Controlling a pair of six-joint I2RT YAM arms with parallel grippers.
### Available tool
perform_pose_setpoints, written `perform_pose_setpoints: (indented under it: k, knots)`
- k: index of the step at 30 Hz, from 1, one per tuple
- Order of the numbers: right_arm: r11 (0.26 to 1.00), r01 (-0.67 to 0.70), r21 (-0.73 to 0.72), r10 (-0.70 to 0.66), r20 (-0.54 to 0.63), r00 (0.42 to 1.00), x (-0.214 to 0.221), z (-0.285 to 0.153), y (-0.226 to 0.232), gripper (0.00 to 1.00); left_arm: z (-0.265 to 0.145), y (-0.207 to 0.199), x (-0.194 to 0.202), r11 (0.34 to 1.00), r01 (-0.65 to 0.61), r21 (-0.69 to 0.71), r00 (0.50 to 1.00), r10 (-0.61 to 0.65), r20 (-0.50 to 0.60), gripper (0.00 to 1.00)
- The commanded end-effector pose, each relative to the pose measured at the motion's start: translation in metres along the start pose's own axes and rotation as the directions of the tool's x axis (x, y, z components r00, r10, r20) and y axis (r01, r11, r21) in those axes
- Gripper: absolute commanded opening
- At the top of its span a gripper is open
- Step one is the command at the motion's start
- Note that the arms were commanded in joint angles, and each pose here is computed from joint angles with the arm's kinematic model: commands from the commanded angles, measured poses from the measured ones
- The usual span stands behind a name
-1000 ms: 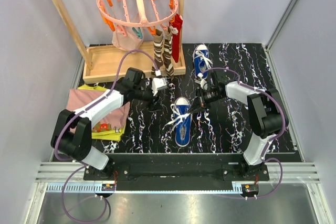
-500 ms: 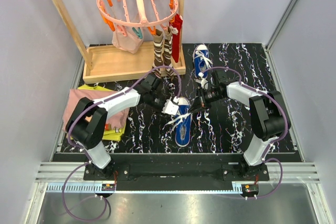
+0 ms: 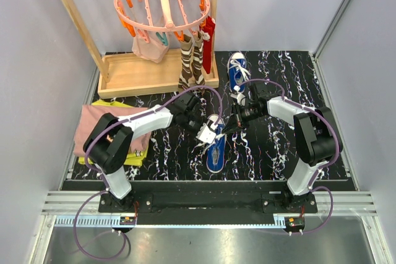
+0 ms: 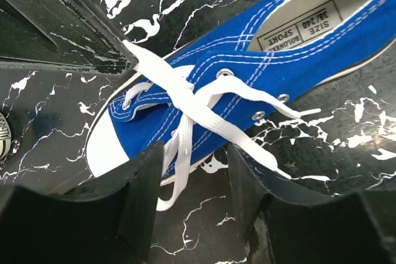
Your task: Tie the shoes
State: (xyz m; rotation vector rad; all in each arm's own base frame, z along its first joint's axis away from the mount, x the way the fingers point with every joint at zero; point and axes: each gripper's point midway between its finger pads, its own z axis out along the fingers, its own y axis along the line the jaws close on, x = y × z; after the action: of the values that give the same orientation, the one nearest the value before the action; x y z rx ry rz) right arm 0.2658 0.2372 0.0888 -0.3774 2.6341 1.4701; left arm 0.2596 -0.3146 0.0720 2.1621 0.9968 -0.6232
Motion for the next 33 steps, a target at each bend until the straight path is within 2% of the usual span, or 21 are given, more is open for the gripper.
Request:
perform_pose_setpoints:
  k: [1, 8, 11, 12, 15, 33]
  knots:
    - [0.999, 0.039, -0.007, -0.039, 0.004, 0.999, 0.002, -0.003, 0.010, 0.00, 0.000, 0.026, -0.008, 0.996, -0.074, -0.046, 0.997, 0.074, 0.002, 0.47]
    - [0.999, 0.044, -0.007, -0.044, 0.003, 0.999, 0.002, -0.003, 0.010, 0.00, 0.003, 0.021, -0.002, 0.997, -0.065, -0.033, 0.998, 0.065, -0.016, 0.28]
    - [0.999, 0.045, -0.005, -0.045, 0.000, 0.999, 0.003, -0.003, 0.010, 0.00, 0.003, 0.020, 0.000, 0.997, -0.067, -0.031, 0.997, 0.066, -0.028, 0.16]
    - [0.999, 0.046, -0.005, -0.046, 0.002, 0.999, 0.003, -0.003, 0.009, 0.00, 0.003, 0.020, 0.001, 0.997, -0.065, -0.033, 0.997, 0.064, -0.033, 0.09]
    - [0.999, 0.051, 0.004, -0.051, 0.006, 0.999, 0.003, -0.005, 0.010, 0.00, 0.001, 0.020, 0.001, 0.998, -0.056, -0.037, 0.998, 0.055, -0.038, 0.00]
    - [0.974, 0.071, 0.214, -0.077, 0.019, 0.997, 0.017, -0.025, -0.019, 0.00, -0.020, -0.003, 0.008, 0.997, -0.016, -0.079, 0.995, 0.008, -0.095, 0.00]
